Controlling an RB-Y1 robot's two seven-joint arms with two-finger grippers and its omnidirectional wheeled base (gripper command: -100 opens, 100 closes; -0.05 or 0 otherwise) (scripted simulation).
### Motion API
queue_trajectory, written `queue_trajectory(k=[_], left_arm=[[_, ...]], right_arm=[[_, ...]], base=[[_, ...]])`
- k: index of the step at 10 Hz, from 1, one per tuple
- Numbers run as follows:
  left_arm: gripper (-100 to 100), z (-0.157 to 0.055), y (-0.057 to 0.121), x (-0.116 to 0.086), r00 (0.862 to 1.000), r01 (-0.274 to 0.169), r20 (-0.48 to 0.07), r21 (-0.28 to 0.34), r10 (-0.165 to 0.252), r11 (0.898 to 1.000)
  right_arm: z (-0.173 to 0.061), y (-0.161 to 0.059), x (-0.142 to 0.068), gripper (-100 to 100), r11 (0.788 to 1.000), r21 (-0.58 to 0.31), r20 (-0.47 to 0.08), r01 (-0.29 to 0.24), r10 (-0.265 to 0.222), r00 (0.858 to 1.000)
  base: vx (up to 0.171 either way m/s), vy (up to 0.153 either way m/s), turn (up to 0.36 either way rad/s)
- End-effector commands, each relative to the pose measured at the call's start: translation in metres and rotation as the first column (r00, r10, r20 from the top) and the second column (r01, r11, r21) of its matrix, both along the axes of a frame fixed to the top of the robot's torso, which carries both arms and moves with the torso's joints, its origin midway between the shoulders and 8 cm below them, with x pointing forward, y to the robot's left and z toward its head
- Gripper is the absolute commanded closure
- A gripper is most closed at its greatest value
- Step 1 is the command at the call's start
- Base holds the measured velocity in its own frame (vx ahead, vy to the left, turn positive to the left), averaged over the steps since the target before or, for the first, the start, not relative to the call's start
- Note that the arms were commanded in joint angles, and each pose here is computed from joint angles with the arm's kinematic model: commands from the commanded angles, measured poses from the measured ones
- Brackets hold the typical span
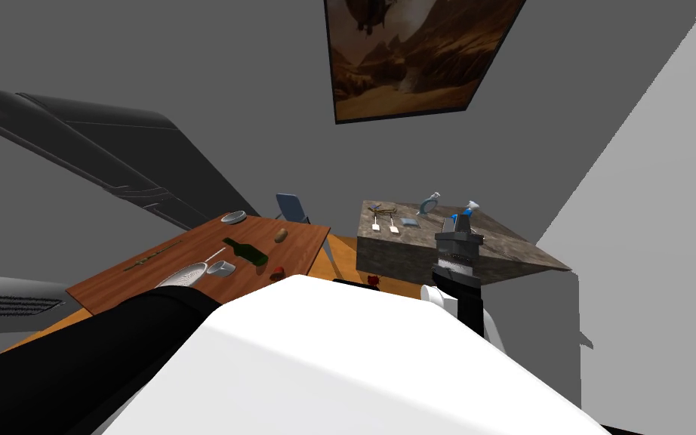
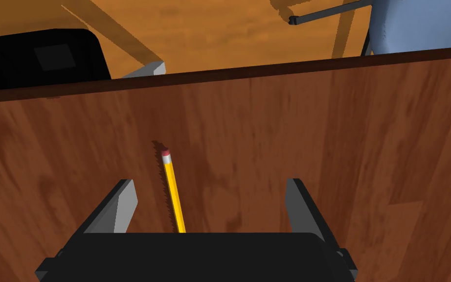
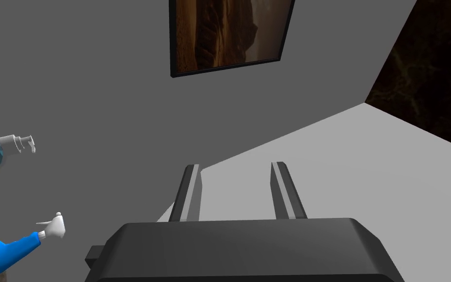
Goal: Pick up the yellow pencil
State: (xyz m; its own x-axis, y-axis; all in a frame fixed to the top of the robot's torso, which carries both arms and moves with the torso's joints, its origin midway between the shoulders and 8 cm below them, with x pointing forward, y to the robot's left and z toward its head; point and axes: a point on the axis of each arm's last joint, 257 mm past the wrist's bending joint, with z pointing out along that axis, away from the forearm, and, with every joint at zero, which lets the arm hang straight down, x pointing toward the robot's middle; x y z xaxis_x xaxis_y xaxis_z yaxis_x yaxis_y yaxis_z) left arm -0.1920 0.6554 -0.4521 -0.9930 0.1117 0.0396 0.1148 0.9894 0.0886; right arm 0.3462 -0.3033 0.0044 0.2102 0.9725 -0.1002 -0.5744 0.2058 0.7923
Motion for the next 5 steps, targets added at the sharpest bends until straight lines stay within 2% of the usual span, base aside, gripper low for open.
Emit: queue_trajectory(k=[1,2,3,5], left_arm=[[-100,-0.005,-0.004,-0.004,1.000,-0.010,0.000,-0.004,0.010,1.000],[-100,-0.005,-0.004,-0.004,1.000,-0.010,0.000,-0.004,0.010,1.000],[-100,-0.016,-0.017,-0.006,1.000,-0.018,0.001,-0.025,0.018,1.000],[-100,-0.016,-0.018,-0.003,1.000,-0.014,0.005,-0.027,0.014,1.000]], right_arm=[[0.000,0.000,0.000,0,1.000,0.000,0.000,0.000,0.000,1.000],[0.000,0.000,0.000,0,1.000,0.000,0.000,0.000,0.000,1.000],[0.000,0.000,0.000,0,1.000,0.000,0.000,0.000,0.000,1.000],[0.000,0.000,0.000,0,1.000,0.000,0.000,0.000,0.000,1.000]], base=[[0.017,0.036,-0.074],[-0.001,0.012,-0.003],[0.005,0.018,-0.008],[-0.001,0.013,0.008]])
